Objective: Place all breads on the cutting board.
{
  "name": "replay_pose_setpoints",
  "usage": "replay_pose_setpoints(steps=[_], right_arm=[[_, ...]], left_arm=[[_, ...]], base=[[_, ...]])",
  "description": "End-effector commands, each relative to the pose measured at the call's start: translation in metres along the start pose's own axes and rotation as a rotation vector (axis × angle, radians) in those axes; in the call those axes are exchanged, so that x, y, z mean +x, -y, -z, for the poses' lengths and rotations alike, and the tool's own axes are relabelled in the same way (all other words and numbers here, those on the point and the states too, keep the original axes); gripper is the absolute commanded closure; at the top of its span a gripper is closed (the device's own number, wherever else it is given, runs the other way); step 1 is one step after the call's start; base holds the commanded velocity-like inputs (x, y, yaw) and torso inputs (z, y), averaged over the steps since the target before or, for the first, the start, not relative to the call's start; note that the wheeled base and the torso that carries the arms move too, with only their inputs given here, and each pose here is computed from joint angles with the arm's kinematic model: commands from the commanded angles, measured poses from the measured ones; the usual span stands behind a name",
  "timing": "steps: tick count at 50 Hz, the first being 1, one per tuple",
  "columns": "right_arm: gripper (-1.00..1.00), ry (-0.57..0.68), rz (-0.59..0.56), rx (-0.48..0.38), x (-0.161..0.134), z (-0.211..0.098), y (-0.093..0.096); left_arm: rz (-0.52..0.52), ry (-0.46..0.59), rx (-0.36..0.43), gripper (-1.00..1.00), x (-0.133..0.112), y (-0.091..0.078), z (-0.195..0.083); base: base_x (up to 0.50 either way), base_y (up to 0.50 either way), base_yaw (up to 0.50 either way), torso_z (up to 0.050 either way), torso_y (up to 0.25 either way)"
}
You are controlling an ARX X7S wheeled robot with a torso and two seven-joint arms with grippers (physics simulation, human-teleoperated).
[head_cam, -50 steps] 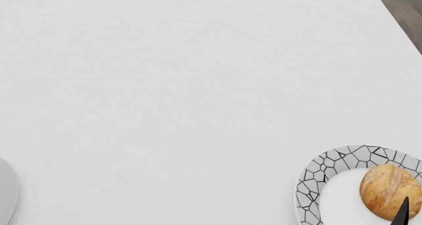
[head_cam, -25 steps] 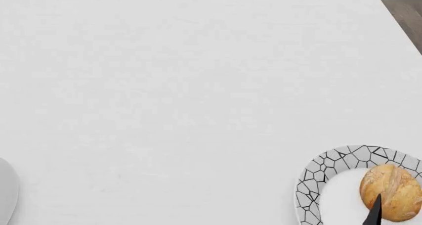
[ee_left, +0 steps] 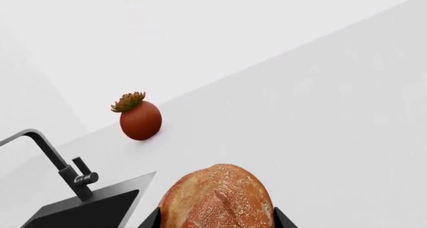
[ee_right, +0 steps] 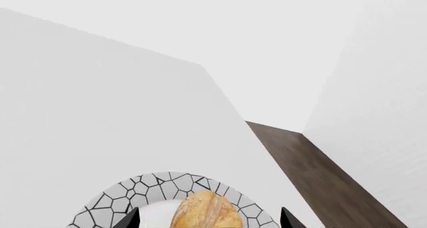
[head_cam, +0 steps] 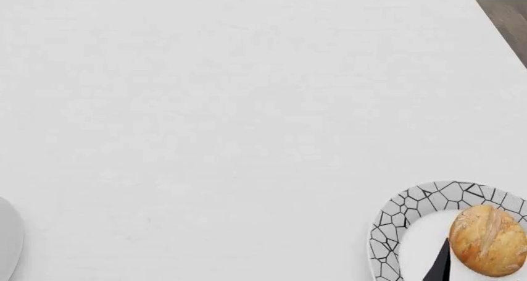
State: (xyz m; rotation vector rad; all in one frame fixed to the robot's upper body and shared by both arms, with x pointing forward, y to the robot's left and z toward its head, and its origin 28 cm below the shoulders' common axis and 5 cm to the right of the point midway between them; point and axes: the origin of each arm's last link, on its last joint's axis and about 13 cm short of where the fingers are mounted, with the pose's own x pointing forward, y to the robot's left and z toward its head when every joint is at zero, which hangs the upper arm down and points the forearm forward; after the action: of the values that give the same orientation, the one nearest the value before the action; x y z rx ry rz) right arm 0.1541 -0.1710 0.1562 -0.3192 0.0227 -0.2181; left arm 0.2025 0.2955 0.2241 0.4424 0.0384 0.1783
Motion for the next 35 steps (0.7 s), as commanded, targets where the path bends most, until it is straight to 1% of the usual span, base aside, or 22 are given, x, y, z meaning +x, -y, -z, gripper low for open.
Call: replay_pose_setpoints(steps=[1,5,19,27,35], right_arm=[[-1.00,-0.042,0.003,0.014,0.011,0.007,-0.001],[-1.00,-0.048,0.000,0.018,0.015,0.008,-0.001],[-1.00,-0.056,0.021,0.023,0.025,0.007,0.006],[-1.00,-0.078,-0.011,0.024,0.033,0.013,0.000],[-1.00,-0.103,-0.014,0.034,0.039,0.018,-0.001]], left_arm=[[-0.003,0.001,0.003,1.00,0.001,-0.005,-0.012],[-0.003,-0.001,0.004,1.00,0.000,-0.005,-0.012],[0.005,-0.003,0.007,1.00,0.002,-0.004,-0.012],[0.006,0.003,0.004,1.00,0.004,-0.002,-0.013],[0.008,0.001,0.007,1.00,0.005,-0.002,-0.012]], base=[[0.00,0.00,0.00,0.000,0.000],[0.00,0.00,0.00,0.000,0.000],[0.00,0.00,0.00,0.000,0.000],[0.00,0.00,0.00,0.000,0.000],[0.00,0.00,0.00,0.000,0.000]])
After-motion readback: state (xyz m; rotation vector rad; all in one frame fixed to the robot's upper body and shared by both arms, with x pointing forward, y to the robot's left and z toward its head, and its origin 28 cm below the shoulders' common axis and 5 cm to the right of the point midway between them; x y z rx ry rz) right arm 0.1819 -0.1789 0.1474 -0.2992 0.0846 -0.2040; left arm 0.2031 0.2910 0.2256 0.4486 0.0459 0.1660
